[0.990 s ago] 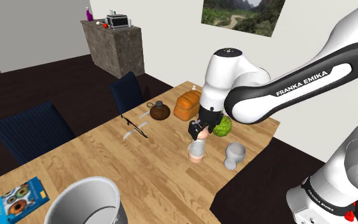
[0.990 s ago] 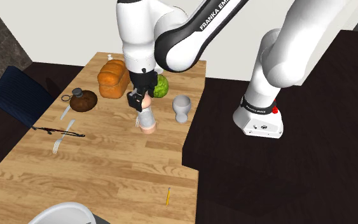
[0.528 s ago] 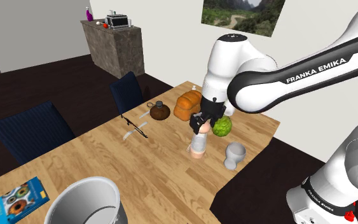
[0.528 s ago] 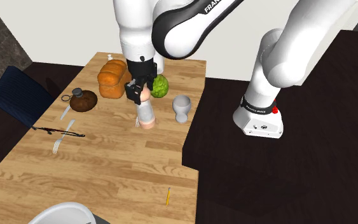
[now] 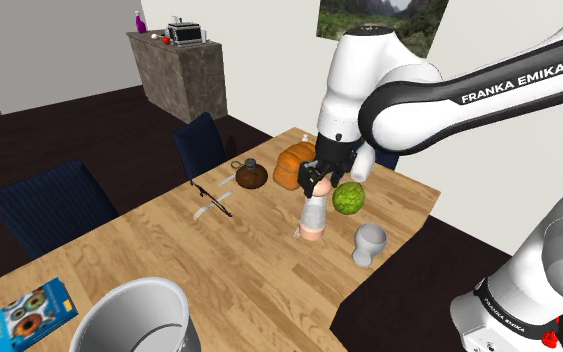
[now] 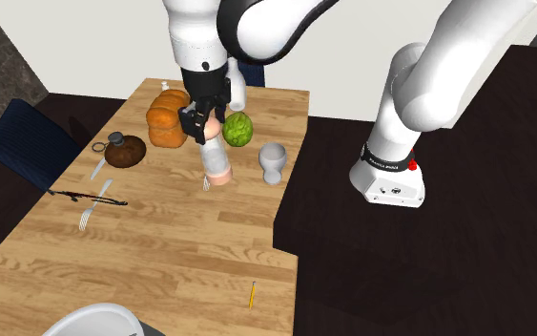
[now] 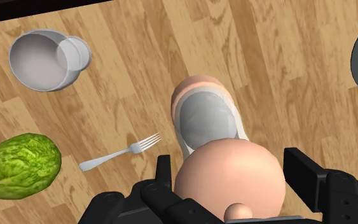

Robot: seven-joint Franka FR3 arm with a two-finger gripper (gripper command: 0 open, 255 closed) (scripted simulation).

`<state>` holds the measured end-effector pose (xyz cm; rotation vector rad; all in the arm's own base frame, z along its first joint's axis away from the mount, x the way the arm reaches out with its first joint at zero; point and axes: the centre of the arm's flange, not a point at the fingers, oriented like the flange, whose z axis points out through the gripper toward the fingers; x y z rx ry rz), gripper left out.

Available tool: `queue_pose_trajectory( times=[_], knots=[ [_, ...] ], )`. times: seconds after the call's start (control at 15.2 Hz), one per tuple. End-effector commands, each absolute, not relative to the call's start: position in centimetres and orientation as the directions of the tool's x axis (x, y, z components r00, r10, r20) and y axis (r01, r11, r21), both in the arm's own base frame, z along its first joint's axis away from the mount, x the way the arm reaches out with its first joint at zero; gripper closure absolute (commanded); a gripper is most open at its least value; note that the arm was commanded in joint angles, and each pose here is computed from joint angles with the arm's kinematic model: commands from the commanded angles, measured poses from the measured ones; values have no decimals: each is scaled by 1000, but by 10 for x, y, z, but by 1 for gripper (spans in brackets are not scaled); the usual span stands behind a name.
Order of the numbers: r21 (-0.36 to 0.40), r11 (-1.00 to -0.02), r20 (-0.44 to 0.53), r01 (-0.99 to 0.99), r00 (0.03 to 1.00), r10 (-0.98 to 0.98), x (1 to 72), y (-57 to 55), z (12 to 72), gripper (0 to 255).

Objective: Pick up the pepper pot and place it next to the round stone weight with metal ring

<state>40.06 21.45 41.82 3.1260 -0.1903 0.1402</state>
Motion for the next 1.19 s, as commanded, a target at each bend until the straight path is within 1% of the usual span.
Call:
queue_pose_trajectory(
  times=[0.0,1.12],
  knots=[
    [2,-993,89,-121,989,-121,420,212,422,255],
    [2,-993,89,-121,989,-121,644,189,423,255]
  ],
)
